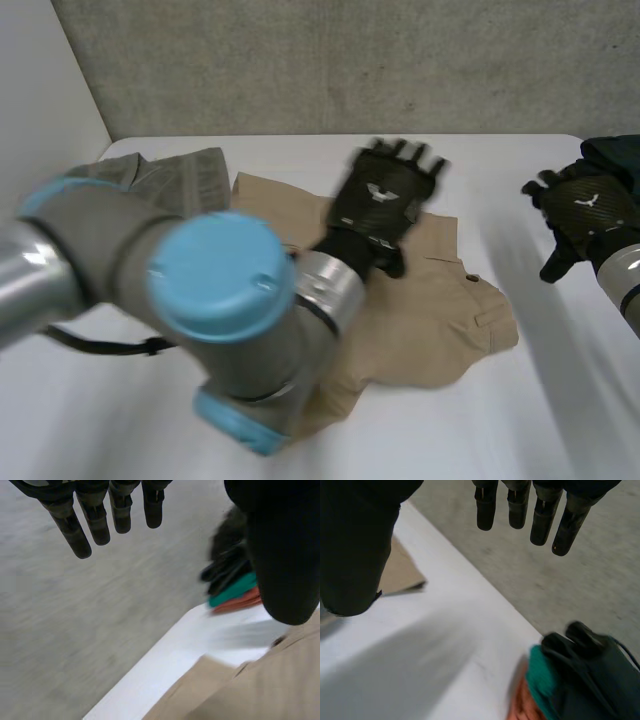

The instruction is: Fold the laundry.

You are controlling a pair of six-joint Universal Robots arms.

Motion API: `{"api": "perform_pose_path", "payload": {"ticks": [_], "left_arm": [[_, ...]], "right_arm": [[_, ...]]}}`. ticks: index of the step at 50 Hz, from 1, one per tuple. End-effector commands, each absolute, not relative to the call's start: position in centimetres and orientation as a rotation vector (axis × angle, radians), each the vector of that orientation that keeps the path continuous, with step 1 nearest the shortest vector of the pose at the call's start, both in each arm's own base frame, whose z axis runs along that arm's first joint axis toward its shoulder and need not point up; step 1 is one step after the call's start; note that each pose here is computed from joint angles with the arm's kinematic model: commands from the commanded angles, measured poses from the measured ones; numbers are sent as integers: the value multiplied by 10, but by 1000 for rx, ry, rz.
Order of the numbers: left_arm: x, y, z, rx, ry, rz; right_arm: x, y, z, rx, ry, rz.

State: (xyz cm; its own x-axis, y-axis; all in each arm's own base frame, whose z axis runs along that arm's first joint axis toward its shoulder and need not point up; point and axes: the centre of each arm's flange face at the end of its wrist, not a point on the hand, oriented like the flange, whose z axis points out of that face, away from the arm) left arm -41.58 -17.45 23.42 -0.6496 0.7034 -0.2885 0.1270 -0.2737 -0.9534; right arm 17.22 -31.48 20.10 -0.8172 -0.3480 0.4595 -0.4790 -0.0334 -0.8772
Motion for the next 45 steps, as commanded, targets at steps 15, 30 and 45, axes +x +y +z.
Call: {"api": "perform_pose_path", "payload": {"ticks": [15,30,45], "left_arm": [[-286,-116,169,-875,-2435,1378],[-299,-119,143,-870,-2380,1355],[-300,-119,133,-984,-2394,1383]], "right_arm": [[195,-256,169,1606,-2196,1628],[207,-274,146,1538,-2141,1775],[206,-275,145,1517,-2160,1776]]}}
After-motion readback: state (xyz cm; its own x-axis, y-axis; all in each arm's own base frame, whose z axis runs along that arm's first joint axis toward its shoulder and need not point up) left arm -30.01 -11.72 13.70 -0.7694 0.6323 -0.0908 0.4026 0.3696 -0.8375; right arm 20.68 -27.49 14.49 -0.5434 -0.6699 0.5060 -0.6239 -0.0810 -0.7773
